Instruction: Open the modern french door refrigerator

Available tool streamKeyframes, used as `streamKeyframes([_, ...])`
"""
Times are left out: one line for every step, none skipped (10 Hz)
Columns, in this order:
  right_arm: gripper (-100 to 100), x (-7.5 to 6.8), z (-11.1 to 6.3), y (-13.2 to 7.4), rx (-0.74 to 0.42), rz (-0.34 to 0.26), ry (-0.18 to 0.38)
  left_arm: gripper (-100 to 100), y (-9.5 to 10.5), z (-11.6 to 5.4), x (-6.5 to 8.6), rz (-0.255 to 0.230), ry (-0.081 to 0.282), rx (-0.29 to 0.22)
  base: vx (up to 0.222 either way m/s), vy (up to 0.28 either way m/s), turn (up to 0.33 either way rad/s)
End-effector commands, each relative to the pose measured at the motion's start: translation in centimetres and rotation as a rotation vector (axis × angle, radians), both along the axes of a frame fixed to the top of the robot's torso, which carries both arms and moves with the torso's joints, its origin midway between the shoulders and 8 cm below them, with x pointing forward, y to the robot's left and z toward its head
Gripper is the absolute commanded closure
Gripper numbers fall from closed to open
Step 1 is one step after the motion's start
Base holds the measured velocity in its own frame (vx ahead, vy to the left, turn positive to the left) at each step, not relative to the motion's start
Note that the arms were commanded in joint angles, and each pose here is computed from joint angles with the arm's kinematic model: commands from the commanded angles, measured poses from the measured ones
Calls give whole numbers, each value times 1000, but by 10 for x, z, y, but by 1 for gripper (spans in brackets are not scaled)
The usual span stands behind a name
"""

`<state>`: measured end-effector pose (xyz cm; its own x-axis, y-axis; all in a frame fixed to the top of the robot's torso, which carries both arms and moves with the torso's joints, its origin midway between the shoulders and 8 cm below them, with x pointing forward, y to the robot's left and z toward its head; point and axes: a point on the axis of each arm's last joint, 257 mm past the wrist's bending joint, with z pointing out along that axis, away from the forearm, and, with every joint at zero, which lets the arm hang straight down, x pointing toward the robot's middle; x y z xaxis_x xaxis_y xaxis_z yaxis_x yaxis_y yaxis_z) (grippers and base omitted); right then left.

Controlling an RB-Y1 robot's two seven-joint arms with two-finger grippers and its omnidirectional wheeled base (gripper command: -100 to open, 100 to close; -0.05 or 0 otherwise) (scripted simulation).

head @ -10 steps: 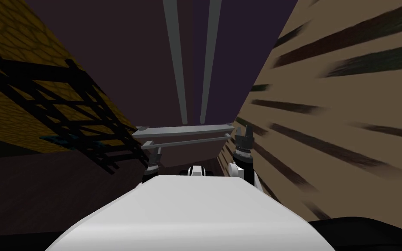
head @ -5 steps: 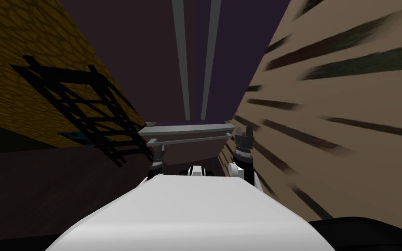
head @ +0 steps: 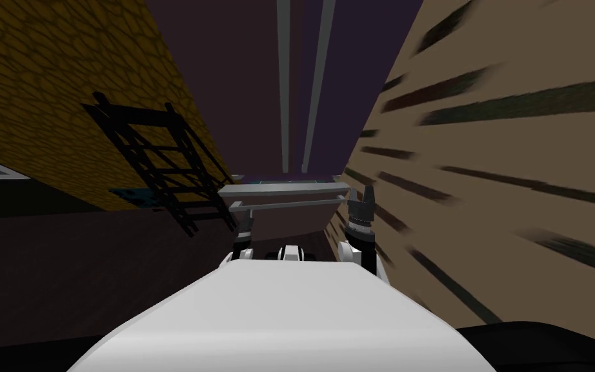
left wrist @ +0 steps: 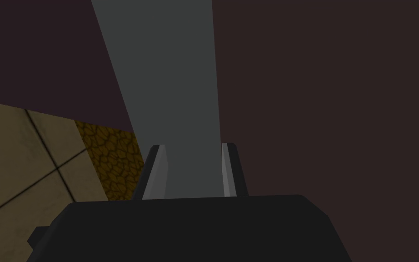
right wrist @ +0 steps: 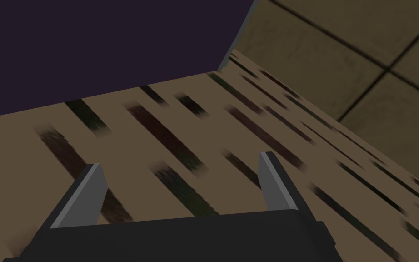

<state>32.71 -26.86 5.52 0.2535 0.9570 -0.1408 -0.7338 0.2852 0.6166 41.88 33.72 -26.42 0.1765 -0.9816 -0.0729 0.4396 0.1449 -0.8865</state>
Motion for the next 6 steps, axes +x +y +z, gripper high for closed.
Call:
streamKeyframes([0,0,0,0,0,0,0,100,-2,1,-1,-6,-2,1,-112,-34,32])
streamKeyframes([0,0,0,0,0,0,0,100,-2,1,-1,-7,-4,1,-164,-52,40])
streamKeyframes([0,0,0,0,0,0,0,100,-3,3,-1,-10,-8,2,-181,-38,24])
streamKeyframes([0,0,0,0,0,0,0,100,-3,4,-2,-12,-12,3,-194,-48,23])
streamKeyframes([0,0,0,0,0,0,0,100,-2,1,-2,-9,-3,1,-93,-27,10])
streamKeyframes([0,0,0,0,0,0,0,100,9,0,-3,9,0,1,-167,-76,-131])
